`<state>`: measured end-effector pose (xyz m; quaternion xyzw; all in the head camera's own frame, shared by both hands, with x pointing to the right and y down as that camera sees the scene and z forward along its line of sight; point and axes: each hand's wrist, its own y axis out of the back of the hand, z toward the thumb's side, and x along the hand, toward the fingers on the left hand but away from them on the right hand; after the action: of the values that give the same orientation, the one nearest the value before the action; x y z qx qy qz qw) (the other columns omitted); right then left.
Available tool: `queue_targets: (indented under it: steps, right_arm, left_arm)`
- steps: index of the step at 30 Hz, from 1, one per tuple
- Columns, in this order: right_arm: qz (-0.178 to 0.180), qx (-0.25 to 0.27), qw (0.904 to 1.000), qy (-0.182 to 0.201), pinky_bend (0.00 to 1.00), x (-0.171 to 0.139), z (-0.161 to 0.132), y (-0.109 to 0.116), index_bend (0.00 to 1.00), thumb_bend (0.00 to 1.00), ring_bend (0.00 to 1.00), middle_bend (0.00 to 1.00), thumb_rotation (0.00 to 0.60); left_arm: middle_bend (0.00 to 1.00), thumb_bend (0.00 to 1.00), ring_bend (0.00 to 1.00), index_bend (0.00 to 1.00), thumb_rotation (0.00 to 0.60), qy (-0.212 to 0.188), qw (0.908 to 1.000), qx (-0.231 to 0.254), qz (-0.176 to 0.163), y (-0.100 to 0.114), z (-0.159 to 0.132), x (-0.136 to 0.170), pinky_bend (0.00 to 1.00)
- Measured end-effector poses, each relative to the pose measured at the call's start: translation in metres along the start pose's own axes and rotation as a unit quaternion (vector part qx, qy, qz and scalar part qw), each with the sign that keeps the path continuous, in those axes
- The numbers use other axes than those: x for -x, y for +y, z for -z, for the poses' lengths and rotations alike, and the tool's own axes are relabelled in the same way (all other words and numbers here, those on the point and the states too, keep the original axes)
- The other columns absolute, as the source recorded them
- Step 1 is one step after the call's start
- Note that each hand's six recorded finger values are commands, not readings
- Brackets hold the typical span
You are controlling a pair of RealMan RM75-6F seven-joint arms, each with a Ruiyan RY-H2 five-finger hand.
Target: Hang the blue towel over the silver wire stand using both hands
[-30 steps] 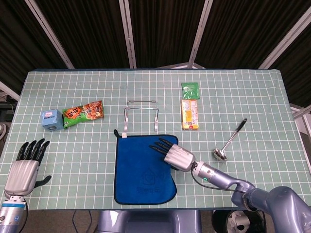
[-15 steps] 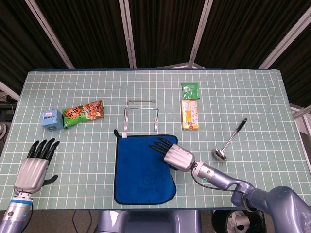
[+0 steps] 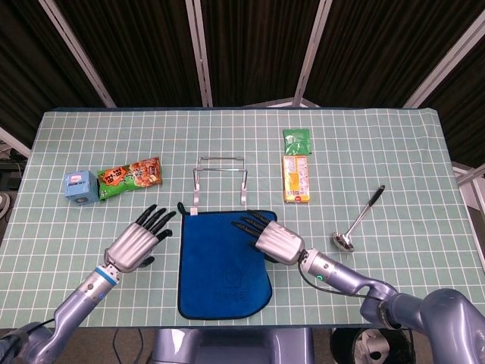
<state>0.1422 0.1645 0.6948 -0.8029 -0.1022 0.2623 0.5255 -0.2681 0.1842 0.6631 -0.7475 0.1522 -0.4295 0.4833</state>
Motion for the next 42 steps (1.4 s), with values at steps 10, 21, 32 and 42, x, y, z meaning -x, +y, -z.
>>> queue_targets:
  steps: [10,21,32,42]
  right_arm:
    - [0.002,-0.007,1.0,-0.006,0.0,0.0,0.006,0.007,0.59,0.61,0.0,0.0,0.6]
    - [0.003,-0.009,0.9999,-0.011,0.0,-0.001,0.008,0.009,0.6,0.61,0.0,0.0,0.6]
    - [0.005,-0.012,0.9999,-0.01,0.0,-0.004,0.008,0.01,0.6,0.61,0.0,0.0,0.6]
    - [0.005,-0.011,0.9999,-0.009,0.0,-0.005,0.008,0.01,0.61,0.61,0.0,0.0,0.6]
  left_arm:
    - [0.0,0.22,0.0,0.35,0.6,-0.083,0.9959,-0.034,0.009,-0.023,-0.037,-0.048,0.0]
    - [0.0,0.22,0.0,0.35,0.6,-0.09,0.9945,-0.048,0.024,-0.036,-0.037,-0.048,0.0]
    - [0.0,0.25,0.0,0.36,0.6,-0.099,0.9937,-0.044,0.03,-0.044,-0.049,-0.056,0.0]
    - [0.0,0.51,0.0,0.51,0.6,-0.102,0.9929,-0.048,0.037,-0.048,-0.055,-0.06,0.0]
